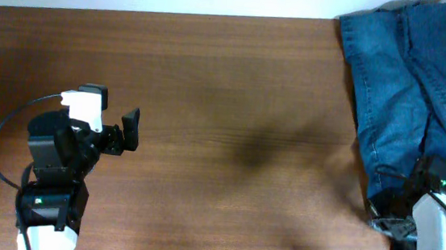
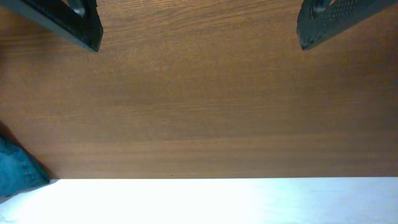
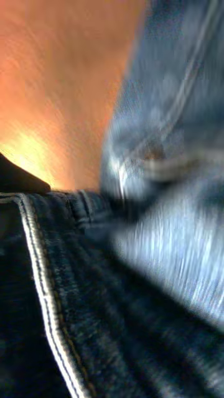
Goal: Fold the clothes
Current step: 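Move the right gripper to the blue jeans and grasp the waistband, then lift the jeans with the right gripper and drag them toward the table center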
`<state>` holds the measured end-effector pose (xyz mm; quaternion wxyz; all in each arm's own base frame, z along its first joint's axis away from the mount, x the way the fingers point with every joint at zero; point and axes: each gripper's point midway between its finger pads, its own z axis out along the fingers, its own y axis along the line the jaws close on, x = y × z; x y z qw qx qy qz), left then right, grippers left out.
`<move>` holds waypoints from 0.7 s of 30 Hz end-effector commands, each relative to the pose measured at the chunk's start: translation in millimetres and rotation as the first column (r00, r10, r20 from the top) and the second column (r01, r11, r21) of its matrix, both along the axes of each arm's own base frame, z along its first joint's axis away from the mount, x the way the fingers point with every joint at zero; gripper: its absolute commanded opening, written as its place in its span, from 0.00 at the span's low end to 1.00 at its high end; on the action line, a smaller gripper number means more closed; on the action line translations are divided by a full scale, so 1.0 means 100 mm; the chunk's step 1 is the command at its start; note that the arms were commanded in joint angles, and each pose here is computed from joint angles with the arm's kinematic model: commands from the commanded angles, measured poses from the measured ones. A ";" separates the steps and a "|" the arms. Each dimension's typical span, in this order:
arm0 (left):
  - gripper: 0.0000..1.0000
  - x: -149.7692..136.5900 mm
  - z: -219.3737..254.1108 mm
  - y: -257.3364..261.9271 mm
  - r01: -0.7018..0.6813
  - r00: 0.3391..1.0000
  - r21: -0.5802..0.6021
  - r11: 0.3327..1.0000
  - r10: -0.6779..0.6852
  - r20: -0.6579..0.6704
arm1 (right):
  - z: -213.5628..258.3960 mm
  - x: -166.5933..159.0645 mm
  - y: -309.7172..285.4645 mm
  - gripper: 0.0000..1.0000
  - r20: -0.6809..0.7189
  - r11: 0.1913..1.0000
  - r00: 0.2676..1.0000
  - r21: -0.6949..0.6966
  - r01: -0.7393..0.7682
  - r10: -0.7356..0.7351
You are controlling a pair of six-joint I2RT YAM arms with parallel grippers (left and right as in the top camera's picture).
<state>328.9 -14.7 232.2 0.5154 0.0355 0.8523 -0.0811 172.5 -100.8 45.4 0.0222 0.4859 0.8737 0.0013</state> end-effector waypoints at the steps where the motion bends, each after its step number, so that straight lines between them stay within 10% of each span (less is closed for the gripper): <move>1: 0.99 0.02 0.11 -0.01 0.006 1.000 -0.010 1.000 -0.006 0.025 | 0.60 0.57 0.14 0.04 0.263 0.977 0.941 -0.047 -0.207 0.212; 12: 0.99 0.06 0.19 -0.01 0.006 0.998 -0.007 1.000 -0.006 0.064 | 2.92 1.64 1.61 0.04 0.628 0.634 0.262 -0.491 -0.597 0.733; 16: 1.00 0.10 0.27 0.00 0.007 0.995 -0.003 1.000 -0.006 0.098 | 3.16 1.83 2.42 0.04 0.664 0.514 0.023 -0.556 -0.653 0.748; 21: 0.99 0.11 0.29 0.00 0.007 0.994 -0.003 1.000 -0.006 0.107 | 2.82 2.07 3.28 0.04 0.663 0.392 -0.099 -0.549 -0.738 0.742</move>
